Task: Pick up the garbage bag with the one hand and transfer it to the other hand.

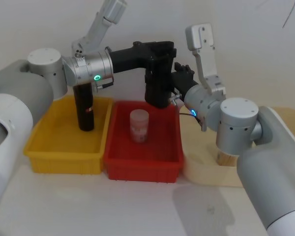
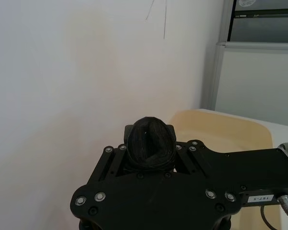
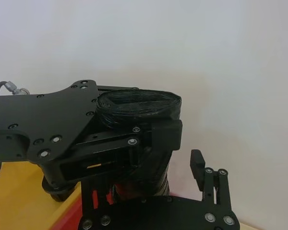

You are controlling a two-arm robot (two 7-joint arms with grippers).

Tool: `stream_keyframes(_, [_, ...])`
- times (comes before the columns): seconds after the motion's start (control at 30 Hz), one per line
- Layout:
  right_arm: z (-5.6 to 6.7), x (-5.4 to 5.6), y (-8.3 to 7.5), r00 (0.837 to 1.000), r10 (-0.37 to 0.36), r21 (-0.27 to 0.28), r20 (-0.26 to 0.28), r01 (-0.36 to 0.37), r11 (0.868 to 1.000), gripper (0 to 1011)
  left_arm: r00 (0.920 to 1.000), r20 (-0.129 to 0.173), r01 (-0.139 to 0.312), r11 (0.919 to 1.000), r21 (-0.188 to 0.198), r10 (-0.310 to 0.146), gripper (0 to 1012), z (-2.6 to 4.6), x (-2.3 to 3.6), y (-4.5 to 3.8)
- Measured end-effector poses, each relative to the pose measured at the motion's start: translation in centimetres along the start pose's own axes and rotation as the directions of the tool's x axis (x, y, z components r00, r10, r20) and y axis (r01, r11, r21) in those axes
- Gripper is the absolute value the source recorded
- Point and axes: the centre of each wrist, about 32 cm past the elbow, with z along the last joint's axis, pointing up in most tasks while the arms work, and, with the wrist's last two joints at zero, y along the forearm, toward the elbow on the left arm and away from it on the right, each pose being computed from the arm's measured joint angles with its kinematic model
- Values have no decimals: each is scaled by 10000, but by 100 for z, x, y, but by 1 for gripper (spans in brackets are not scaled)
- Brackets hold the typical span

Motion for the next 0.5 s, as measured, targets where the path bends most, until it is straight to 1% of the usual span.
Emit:
stream_keyframes(0.03, [4,0,5,10000,-2,-6,-16,2,10000,963,10000,0,0,10000,0,0,339,0,0,0])
stream_keyframes(0.1, [5,-1,8,10000,-2,-14,-25,2,10000,945,10000,0,0,10000,0,0,339,0,0,0])
stream_keyframes(0.2, [8,-1,16,10000,-4,-33,-54,4,10000,852,10000,0,0,10000,1,0,339,0,0,0])
stream_keyframes(0.23, [8,-1,17,10000,-5,-37,-57,4,10000,852,10000,0,1,10000,0,-1,339,0,0,-1])
stream_keyframes(0.3, [9,-3,22,10000,0,-47,-69,0,10000,764,10000,0,2,10000,-1,-2,339,0,0,-1])
stream_keyframes(0.33, [9,-3,22,10000,0,-47,-69,0,10000,764,10000,0,1,10000,-1,-1,339,0,-1,-1])
stream_keyframes(0.37, [8,-4,24,10000,3,-56,-77,-3,10000,713,10000,0,1,10000,-1,-1,339,0,-1,-1])
stream_keyframes(0.5, [11,-3,28,10000,2,-67,-90,-3,10000,592,10000,0,4,10000,-3,-4,339,1,-1,-3])
